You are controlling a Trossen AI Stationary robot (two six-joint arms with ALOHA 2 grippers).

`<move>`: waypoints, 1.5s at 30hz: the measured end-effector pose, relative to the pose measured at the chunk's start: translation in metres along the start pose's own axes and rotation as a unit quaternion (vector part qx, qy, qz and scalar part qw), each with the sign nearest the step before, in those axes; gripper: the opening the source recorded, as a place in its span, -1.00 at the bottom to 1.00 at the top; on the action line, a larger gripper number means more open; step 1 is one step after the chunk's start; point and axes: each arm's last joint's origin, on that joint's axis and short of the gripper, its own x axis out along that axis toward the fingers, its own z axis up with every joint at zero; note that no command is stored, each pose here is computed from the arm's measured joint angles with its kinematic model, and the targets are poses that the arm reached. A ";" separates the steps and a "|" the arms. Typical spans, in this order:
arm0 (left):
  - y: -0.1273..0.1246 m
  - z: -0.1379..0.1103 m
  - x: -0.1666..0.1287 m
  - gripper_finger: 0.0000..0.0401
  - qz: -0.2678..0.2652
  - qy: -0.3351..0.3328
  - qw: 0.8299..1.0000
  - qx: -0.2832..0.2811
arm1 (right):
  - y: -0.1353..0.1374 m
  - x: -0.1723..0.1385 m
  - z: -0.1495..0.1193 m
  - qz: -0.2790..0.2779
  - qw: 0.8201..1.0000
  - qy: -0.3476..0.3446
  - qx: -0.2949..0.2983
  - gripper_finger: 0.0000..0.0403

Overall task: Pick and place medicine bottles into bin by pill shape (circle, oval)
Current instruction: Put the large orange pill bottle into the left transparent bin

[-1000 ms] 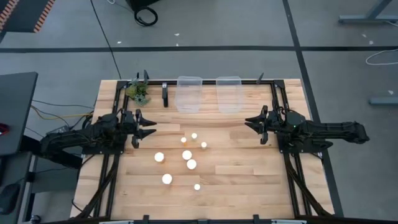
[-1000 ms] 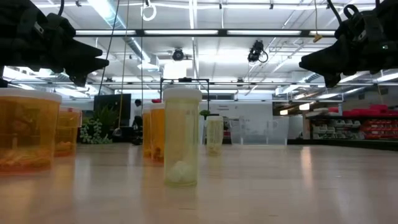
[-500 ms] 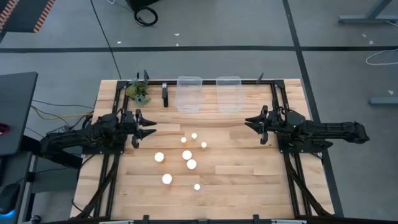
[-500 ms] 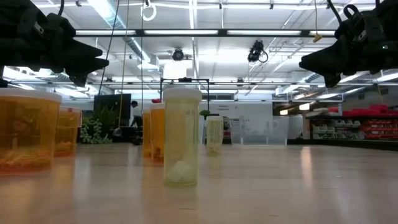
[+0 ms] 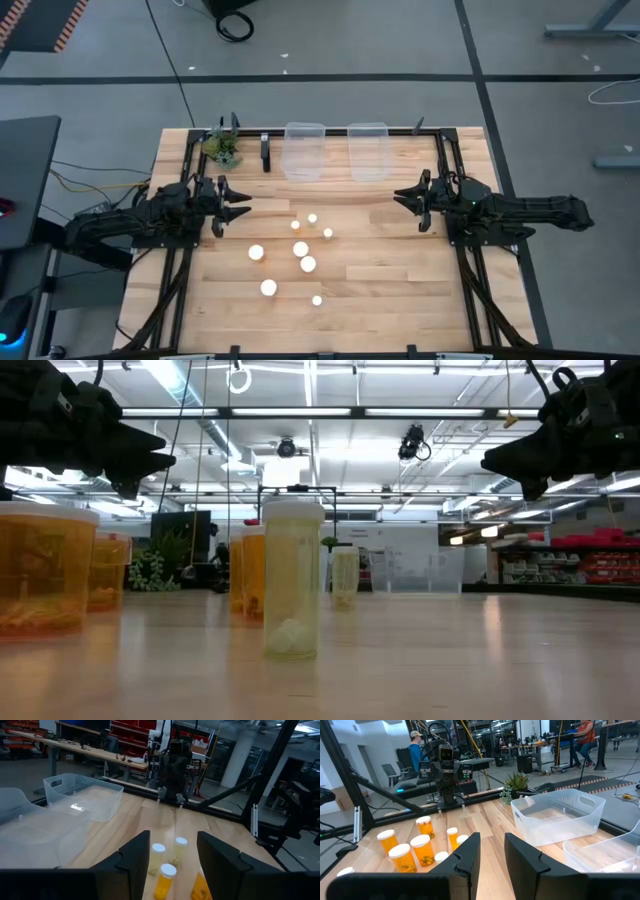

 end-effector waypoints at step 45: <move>-0.011 0.050 0.011 -0.14 0.036 0.122 0.991 0.030 | 0.000 0.000 0.000 0.000 1.000 0.000 0.000 -0.53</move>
